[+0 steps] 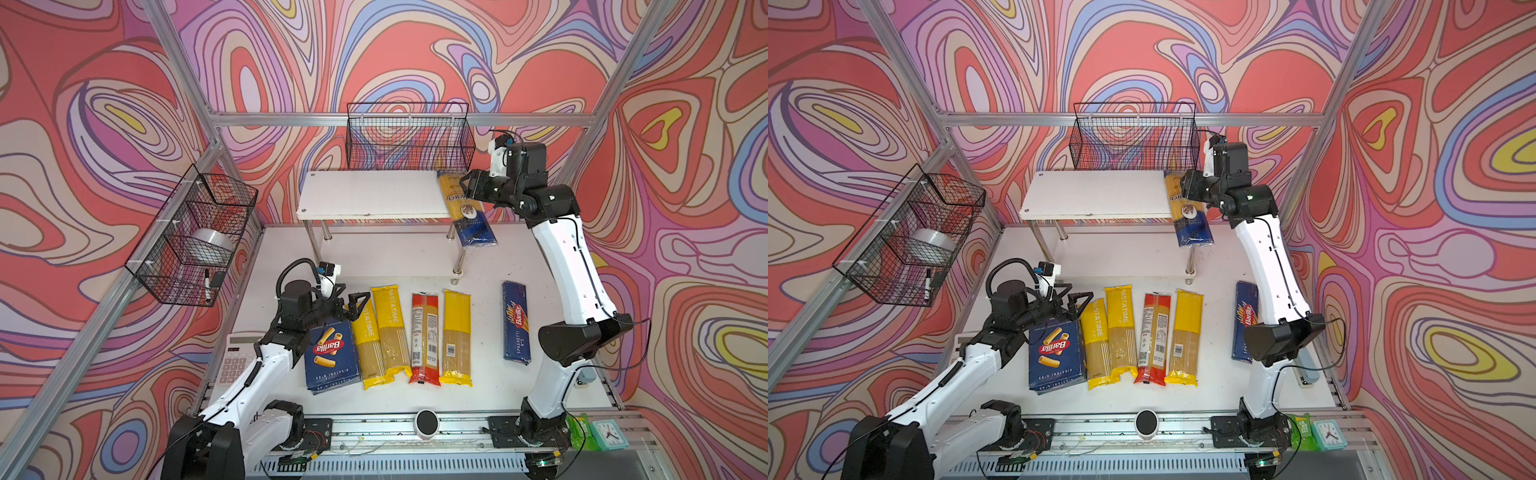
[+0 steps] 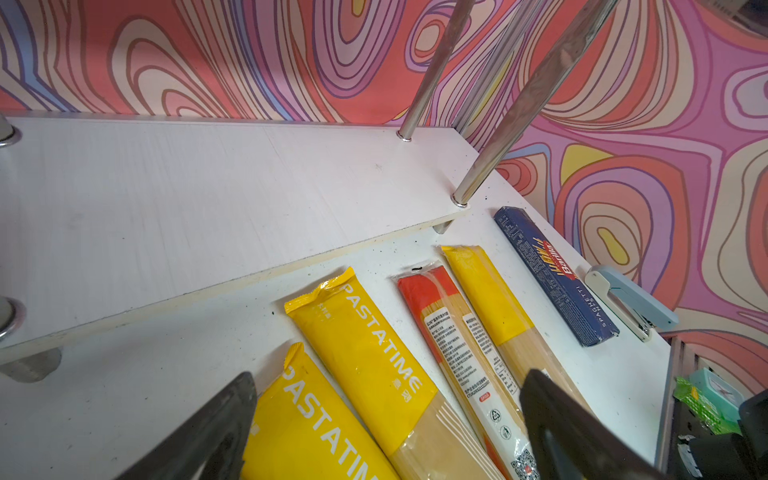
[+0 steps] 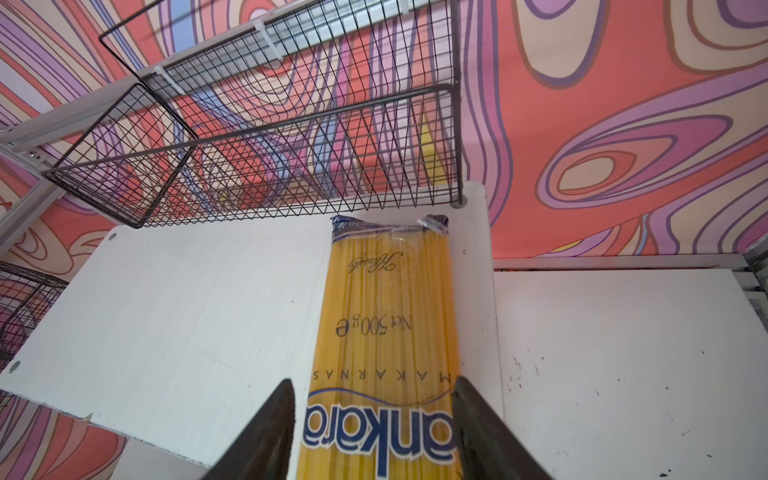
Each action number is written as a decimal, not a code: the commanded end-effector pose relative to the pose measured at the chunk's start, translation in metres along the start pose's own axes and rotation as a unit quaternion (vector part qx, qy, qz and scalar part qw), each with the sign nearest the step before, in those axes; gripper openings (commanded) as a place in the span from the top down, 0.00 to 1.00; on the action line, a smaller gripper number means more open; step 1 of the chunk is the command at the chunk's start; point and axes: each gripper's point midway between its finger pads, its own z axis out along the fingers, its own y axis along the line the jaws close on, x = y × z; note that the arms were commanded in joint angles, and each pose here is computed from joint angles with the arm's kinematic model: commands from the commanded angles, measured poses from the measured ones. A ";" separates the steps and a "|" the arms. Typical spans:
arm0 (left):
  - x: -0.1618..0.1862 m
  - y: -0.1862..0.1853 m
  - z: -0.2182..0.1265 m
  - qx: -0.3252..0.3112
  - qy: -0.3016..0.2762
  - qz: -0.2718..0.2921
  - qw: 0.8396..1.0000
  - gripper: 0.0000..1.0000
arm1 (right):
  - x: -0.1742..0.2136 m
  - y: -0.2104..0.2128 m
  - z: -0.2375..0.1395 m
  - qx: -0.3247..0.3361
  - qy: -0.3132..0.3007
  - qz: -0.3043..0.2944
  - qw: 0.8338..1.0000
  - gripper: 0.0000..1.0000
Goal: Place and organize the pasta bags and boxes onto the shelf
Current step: 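Open the right gripper and draw it back while the left arm shifts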
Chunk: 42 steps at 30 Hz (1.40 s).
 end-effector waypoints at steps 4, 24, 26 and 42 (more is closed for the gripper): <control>-0.013 0.008 -0.010 -0.053 -0.011 0.013 0.998 0.00 | -0.006 -0.009 -0.053 0.029 -0.040 -0.023 0.998 0.36; -0.039 0.082 -0.046 -0.213 -0.082 -0.058 0.972 0.00 | 0.133 -0.072 -0.114 0.053 -0.083 0.028 0.995 0.20; -0.040 0.094 -0.053 -0.228 -0.103 -0.072 0.965 0.00 | 0.153 -0.078 -0.102 0.046 -0.086 0.035 0.995 0.20; -0.061 0.111 -0.044 -0.231 -0.129 -0.029 0.964 0.00 | 0.192 -0.074 -0.031 -0.037 -0.120 0.000 0.992 0.20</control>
